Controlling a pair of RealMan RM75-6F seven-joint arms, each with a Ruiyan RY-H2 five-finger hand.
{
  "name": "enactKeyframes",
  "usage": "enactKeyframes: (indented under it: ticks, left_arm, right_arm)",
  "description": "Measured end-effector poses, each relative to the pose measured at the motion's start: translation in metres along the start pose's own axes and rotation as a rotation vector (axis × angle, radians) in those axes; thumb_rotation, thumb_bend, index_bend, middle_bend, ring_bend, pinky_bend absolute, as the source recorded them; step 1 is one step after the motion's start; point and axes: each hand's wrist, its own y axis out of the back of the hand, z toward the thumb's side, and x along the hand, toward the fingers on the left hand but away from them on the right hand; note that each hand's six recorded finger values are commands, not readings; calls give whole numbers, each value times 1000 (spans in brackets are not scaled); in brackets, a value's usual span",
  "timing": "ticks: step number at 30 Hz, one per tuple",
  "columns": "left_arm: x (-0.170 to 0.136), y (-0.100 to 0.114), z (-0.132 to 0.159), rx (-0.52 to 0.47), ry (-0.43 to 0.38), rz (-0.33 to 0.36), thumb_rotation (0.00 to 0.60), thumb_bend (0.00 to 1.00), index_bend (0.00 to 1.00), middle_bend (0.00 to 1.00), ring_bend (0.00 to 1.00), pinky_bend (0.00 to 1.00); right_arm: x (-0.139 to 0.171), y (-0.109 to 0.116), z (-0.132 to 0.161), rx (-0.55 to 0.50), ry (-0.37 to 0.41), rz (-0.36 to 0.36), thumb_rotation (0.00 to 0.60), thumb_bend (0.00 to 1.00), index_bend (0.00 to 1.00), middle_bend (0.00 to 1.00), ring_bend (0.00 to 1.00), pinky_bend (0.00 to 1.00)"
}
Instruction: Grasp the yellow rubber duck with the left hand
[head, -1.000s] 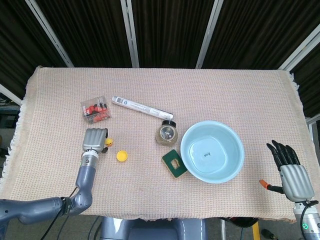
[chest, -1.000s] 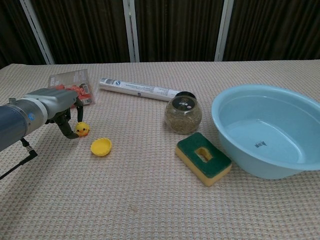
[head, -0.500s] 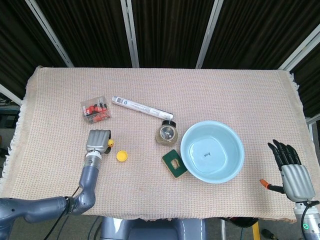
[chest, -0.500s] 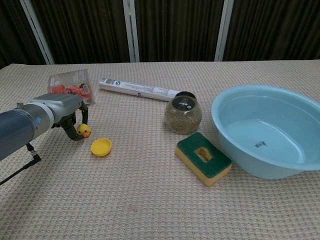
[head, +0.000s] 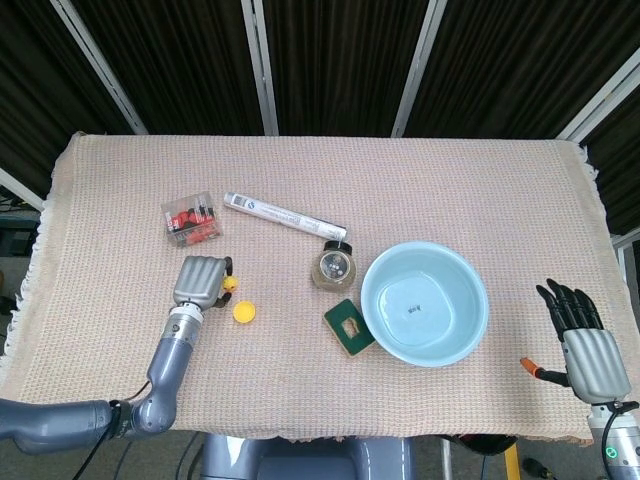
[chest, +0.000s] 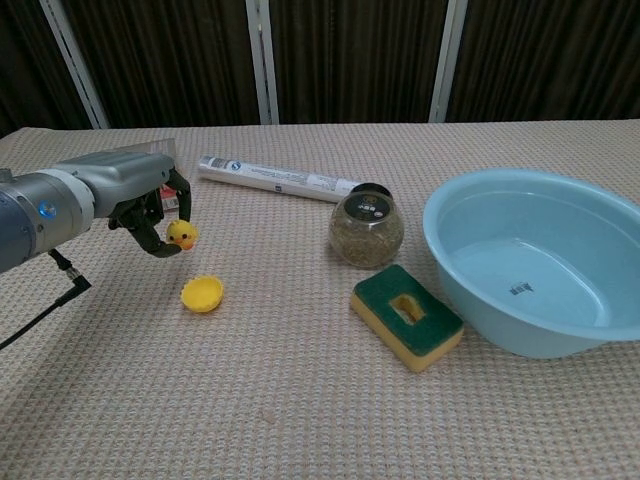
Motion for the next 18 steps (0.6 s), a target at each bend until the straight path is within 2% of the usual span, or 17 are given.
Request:
enactKeyframes:
  ticks: [3, 8, 18]
  left_arm:
    - [-9, 2, 7, 2, -37, -5, 600, 360, 494, 910, 780, 662]
    - [-17, -8, 19, 19, -79, -36, 600, 359, 495, 909, 780, 663]
    - [-18, -27, 30, 25, -86, -76, 600, 359, 494, 910, 780, 662]
  right_arm:
    - [0, 0, 0, 0, -3, 0, 600, 48, 24, 0, 0, 31]
    - [0, 0, -1, -2, -6, 0, 600, 48, 23, 0, 0, 31]
    - [-1, 0, 0, -9, -5, 0, 600, 49, 24, 0, 0, 31]
